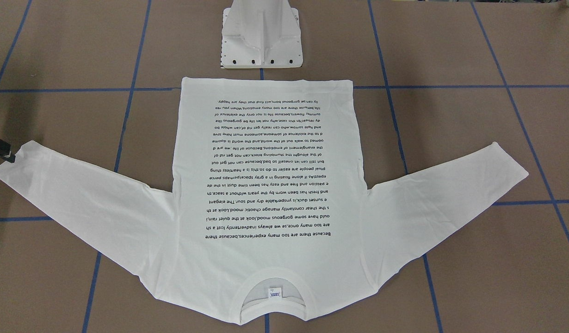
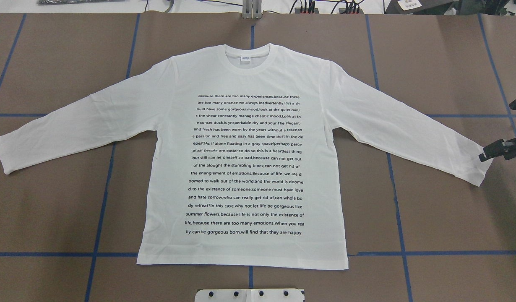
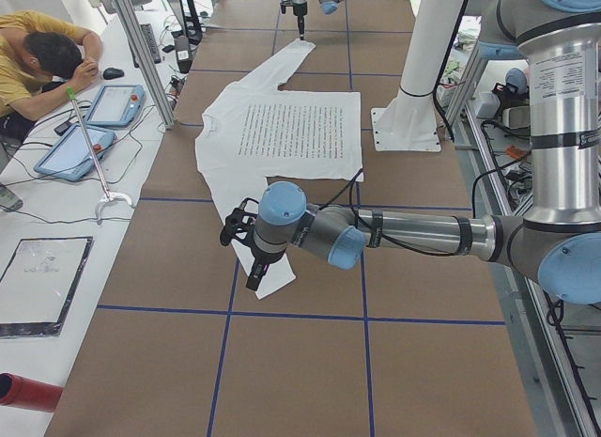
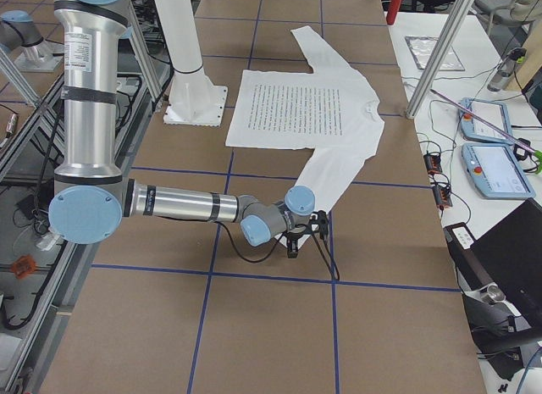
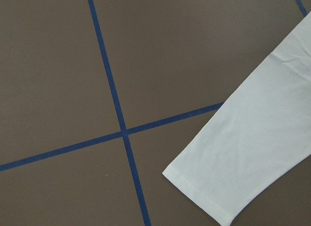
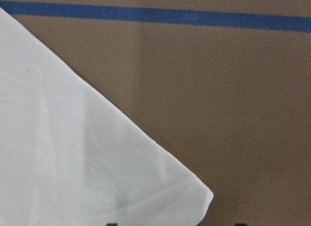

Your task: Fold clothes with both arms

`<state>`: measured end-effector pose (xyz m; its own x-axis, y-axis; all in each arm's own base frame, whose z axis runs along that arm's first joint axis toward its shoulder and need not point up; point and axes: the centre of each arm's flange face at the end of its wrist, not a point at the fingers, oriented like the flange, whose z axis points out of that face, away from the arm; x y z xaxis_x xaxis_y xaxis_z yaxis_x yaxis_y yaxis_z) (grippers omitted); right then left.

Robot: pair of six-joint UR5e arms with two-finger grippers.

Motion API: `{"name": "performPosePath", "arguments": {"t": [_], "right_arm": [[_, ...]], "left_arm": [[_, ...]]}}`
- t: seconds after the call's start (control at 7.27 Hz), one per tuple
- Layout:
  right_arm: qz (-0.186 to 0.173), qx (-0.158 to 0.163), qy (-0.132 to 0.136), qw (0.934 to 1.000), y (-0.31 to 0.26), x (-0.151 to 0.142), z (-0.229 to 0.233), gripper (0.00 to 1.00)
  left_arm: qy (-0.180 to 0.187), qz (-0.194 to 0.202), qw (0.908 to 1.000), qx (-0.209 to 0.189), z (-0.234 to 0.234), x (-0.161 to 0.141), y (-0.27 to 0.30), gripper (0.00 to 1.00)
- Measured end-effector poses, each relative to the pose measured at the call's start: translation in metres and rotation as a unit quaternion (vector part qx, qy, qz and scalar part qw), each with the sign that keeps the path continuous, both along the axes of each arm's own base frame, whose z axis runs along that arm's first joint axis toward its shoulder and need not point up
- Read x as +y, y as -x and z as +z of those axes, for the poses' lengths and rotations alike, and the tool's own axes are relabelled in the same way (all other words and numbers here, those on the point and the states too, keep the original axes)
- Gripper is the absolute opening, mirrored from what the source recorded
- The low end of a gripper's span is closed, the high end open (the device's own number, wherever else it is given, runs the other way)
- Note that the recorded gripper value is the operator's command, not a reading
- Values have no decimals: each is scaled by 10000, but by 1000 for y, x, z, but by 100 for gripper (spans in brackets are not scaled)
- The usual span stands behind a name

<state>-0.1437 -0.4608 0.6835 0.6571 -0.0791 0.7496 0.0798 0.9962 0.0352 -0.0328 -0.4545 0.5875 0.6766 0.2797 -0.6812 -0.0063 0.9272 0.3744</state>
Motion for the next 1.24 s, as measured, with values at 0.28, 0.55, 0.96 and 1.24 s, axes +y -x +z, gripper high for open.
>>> {"name": "performPosePath", "arguments": {"t": [0.28, 0.55, 0.96, 1.24], "right_arm": [[-3, 27, 46, 10000, 4, -6, 6, 61], [21, 35, 94, 9999, 5, -8, 8, 45], [36, 61, 169, 9998, 4, -6, 15, 0], [35, 45, 153, 9999, 3, -6, 14, 0]], "left_arm": [[-3, 0, 10000, 0, 0, 0, 0, 100], [-4, -8, 10000, -21, 0, 0, 0, 100], [-4, -35, 10000, -73, 1, -1, 1, 100], [-3, -37, 10000, -75, 1, -1, 1, 100]]}}
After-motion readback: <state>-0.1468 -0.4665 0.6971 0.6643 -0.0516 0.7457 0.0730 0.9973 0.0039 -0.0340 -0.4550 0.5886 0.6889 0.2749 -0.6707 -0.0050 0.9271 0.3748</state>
